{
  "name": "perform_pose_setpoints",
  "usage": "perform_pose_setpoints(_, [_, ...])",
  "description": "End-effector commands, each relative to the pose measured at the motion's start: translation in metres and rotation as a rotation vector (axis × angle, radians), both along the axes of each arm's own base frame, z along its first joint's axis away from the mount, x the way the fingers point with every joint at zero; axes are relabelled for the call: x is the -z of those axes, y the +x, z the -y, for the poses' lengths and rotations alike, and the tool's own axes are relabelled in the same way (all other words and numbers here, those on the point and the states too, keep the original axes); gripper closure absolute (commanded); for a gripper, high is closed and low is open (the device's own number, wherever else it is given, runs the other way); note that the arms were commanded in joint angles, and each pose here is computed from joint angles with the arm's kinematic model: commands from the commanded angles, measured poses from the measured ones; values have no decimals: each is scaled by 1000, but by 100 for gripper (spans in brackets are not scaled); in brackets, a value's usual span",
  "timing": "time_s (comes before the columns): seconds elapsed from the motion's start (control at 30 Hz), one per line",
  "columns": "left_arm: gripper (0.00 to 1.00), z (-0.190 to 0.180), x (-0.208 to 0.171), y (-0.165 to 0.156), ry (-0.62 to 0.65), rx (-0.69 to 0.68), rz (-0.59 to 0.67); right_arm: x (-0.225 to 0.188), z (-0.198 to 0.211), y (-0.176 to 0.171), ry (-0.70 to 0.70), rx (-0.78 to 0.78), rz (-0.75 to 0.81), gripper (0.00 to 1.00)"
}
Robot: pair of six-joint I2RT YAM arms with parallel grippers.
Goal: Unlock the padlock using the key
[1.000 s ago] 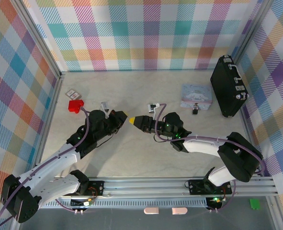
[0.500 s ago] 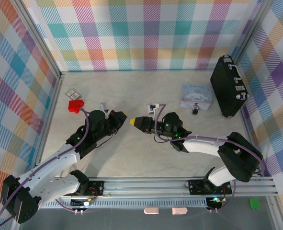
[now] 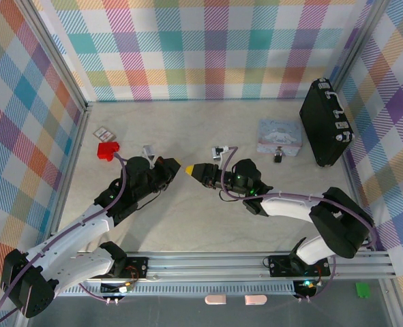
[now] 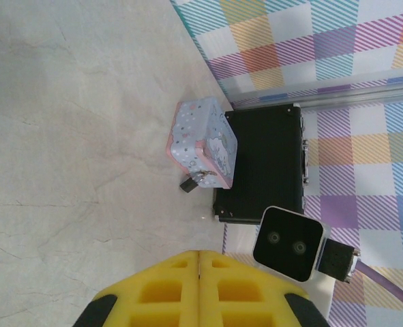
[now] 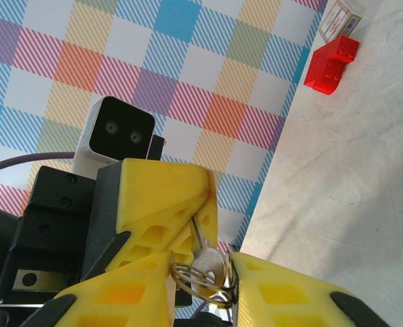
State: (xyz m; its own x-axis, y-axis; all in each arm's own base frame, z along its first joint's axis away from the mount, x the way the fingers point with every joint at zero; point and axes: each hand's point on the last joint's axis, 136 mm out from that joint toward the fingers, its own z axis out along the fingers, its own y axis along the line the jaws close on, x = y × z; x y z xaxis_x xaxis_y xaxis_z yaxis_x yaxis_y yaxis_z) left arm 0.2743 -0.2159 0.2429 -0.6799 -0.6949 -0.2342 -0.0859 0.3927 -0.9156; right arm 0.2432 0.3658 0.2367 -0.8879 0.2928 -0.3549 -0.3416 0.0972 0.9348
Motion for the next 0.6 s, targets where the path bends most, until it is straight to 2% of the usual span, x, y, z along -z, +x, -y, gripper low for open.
perform_pose_setpoints(0.0, [100,5,-7,-5,-25,23,24,-19,-1,3,62,-6,29,76])
perform_pose_setpoints(0.57, [100,6,-8,-6,-34,18,42,-14,1,8,60,25,-19,92])
